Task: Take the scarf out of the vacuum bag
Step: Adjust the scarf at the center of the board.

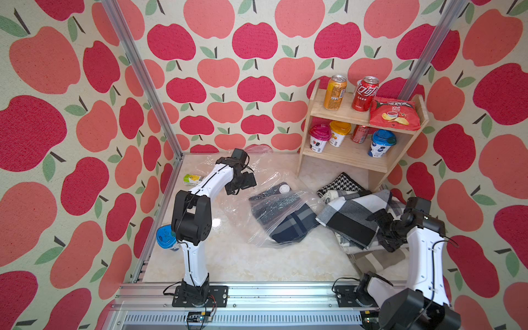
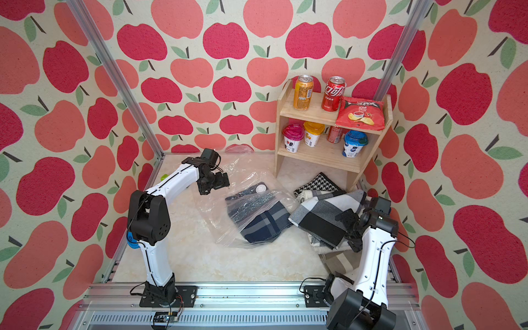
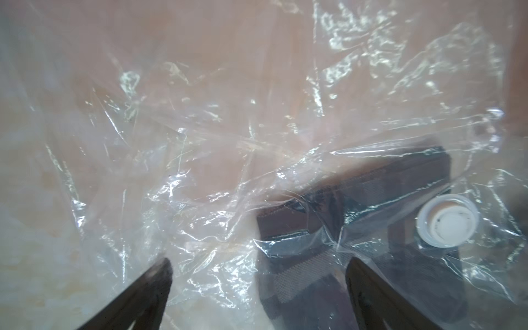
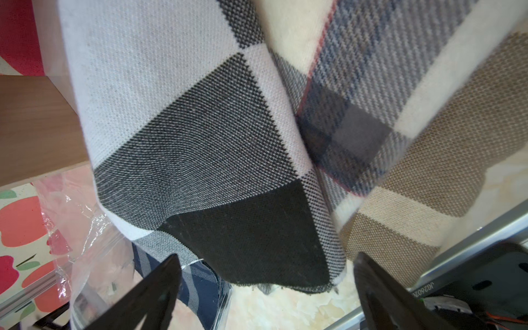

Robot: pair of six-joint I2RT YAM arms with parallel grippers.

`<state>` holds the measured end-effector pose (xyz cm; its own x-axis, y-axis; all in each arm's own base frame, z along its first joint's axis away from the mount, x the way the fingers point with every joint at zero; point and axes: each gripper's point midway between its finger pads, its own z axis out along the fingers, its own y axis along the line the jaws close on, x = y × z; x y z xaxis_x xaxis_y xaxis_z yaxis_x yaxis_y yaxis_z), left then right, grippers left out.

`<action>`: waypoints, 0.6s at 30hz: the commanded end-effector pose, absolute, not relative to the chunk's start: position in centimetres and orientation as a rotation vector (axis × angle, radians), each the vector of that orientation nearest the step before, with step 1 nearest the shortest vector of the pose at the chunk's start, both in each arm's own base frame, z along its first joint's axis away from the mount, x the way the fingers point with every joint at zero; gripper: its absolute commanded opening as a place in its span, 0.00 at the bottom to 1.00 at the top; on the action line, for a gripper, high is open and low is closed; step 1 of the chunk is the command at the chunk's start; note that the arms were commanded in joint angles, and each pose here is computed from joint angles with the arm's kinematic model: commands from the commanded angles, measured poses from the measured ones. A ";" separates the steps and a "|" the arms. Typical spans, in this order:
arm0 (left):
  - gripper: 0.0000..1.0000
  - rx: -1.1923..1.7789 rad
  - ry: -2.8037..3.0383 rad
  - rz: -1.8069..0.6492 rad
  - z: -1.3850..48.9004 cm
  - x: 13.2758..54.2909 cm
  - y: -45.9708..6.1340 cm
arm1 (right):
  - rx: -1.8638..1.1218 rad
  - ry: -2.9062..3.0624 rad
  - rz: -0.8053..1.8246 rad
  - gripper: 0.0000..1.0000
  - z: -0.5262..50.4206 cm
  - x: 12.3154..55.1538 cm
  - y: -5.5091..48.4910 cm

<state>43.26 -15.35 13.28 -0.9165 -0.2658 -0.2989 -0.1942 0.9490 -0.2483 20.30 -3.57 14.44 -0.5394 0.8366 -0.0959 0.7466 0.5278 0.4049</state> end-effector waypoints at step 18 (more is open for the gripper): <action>0.98 0.589 2.585 -0.717 21.8 32.2 -27.6 | 1.278 2.495 0.698 0.15 11.2 20.7 -1.3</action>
